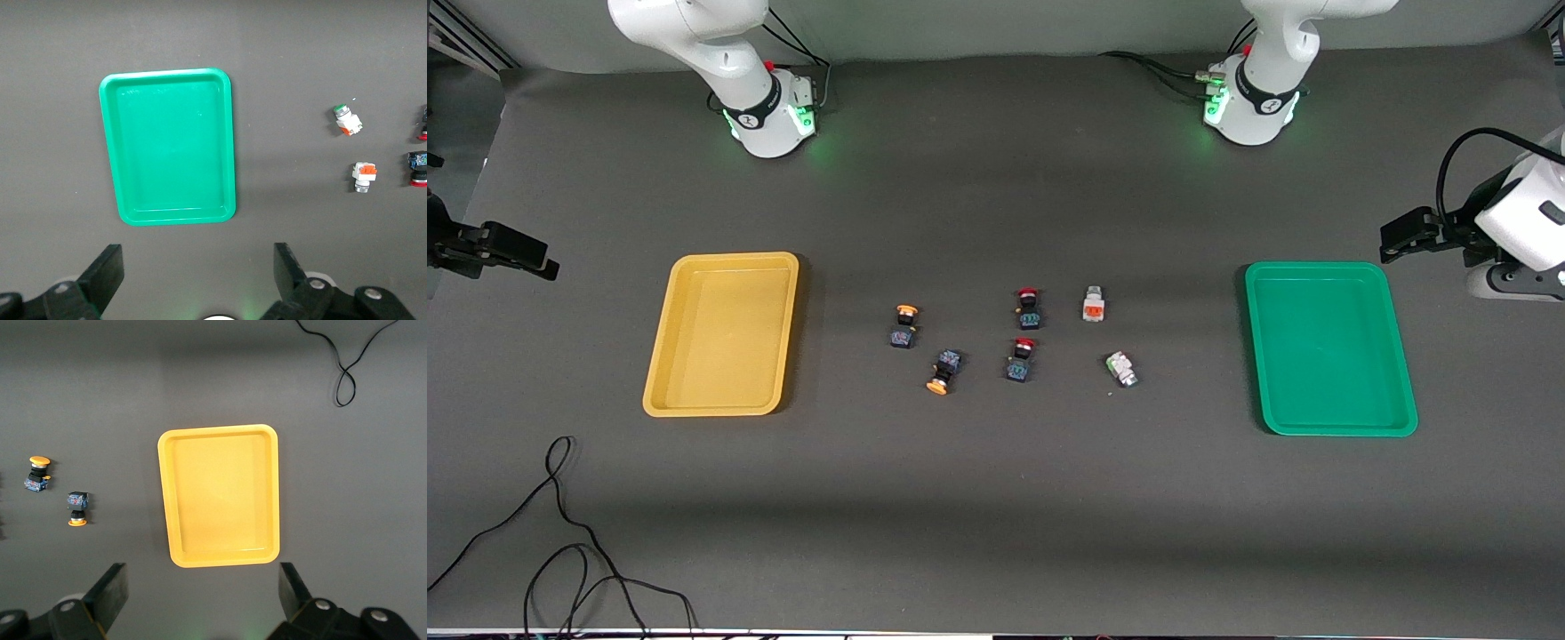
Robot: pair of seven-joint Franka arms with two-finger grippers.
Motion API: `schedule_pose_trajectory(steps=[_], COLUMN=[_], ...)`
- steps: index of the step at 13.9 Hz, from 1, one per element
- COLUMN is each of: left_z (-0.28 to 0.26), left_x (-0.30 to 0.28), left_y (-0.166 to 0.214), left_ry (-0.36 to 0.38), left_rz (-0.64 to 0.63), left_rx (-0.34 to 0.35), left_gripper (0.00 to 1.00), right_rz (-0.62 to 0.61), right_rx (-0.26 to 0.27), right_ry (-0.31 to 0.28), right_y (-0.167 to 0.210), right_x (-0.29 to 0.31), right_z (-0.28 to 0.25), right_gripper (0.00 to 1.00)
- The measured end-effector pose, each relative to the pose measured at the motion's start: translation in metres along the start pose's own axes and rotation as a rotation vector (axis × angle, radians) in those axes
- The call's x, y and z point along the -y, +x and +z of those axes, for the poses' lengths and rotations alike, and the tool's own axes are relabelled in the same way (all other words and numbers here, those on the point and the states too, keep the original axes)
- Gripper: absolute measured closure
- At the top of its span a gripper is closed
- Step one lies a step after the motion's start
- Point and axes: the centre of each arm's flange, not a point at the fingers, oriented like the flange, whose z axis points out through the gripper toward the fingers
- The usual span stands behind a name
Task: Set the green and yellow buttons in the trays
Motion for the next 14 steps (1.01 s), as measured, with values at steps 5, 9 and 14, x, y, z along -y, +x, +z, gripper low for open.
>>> schedule_pose_trajectory(steps=[5, 9, 14], left_z=[0.0003, 0.0008, 0.0077], left_x=[0.0, -0.0001, -0.0072], left_y=[0.0, 0.0002, 0.0004], left_ry=[0.0, -0.001, -0.024], left_rz=[-0.002, -0.002, -0.005], left_rx=[0.0, 0.002, 0.016], left_gripper=[0.0, 0.0, 0.0], right_rz=[0.007, 0.012, 0.014], right_rx=[0.003, 0.003, 0.003], right_ry=[0.0, 0.0, -0.001], right_y=[-0.0001, -0.0001, -0.0001], right_x=[-0.0038, -0.0065, -0.0078], right_z=[0.0006, 0.0005, 0.0005], right_gripper=[0.0, 0.0, 0.0])
